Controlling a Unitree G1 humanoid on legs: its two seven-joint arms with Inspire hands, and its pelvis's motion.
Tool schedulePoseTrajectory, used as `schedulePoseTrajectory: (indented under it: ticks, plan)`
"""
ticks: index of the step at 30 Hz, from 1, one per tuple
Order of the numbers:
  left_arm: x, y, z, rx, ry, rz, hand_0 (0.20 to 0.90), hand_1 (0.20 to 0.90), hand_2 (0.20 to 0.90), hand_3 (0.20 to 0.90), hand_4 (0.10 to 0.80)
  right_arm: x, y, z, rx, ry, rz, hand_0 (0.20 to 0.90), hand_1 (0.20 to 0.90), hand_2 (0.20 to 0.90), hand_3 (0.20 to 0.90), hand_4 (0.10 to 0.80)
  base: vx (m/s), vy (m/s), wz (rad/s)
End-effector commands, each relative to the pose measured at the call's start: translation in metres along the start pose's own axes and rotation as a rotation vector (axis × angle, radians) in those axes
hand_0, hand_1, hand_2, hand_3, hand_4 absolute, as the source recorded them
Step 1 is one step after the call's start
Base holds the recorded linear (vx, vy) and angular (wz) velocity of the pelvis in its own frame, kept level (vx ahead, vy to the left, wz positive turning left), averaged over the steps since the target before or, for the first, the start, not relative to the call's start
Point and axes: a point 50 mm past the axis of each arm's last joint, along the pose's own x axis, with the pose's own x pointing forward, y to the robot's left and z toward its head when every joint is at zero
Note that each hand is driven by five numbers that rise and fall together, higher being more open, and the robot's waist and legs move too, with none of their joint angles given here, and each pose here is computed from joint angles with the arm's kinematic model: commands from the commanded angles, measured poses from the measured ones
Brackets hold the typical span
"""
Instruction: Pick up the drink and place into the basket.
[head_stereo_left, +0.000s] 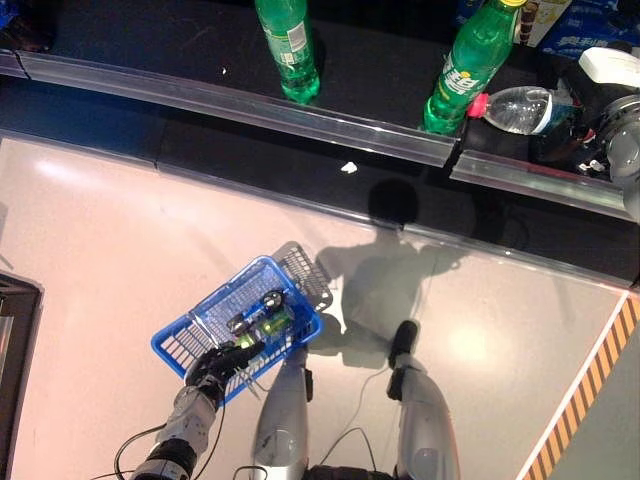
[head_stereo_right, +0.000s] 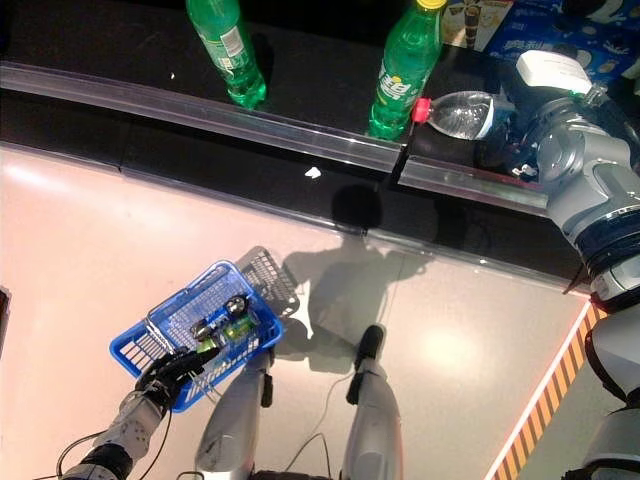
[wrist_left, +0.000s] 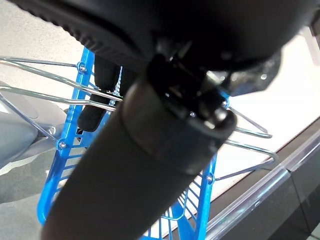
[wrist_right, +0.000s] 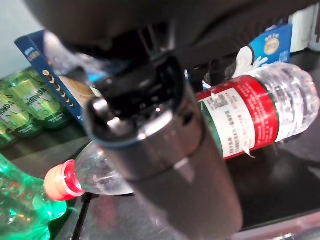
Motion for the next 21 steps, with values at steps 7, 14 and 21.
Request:
schedulePoseTrajectory:
  ticks: [7, 14, 21]
  plan:
    - [-0.016, 0.04, -0.014, 0.102, 0.031, 0.028, 0.3, 0.3, 0.3, 0.2, 0.1, -0.005, -0.018, -0.048, 0.104, 0.175, 0.111, 0.9, 0.9, 0.9, 0.9, 0.8, 0.0, 0.0, 0.0]
    - [-0.016, 0.037, -0.017, 0.095, 0.029, -0.003, 0.3, 0.3, 0.3, 0.2, 0.1, -0.007, -0.006, -0.061, 0.078, 0.22, 0.144, 0.3, 0.3, 0.3, 0.2, 0.1, -0.004, 0.004, 0.0]
    - [-0.016, 0.035, -0.016, 0.09, 0.024, -0.014, 0.3, 0.3, 0.3, 0.2, 0.1, -0.008, -0.006, -0.066, 0.017, 0.237, 0.129, 0.3, 0.3, 0.3, 0.2, 0.1, -0.03, 0.019, 0.0]
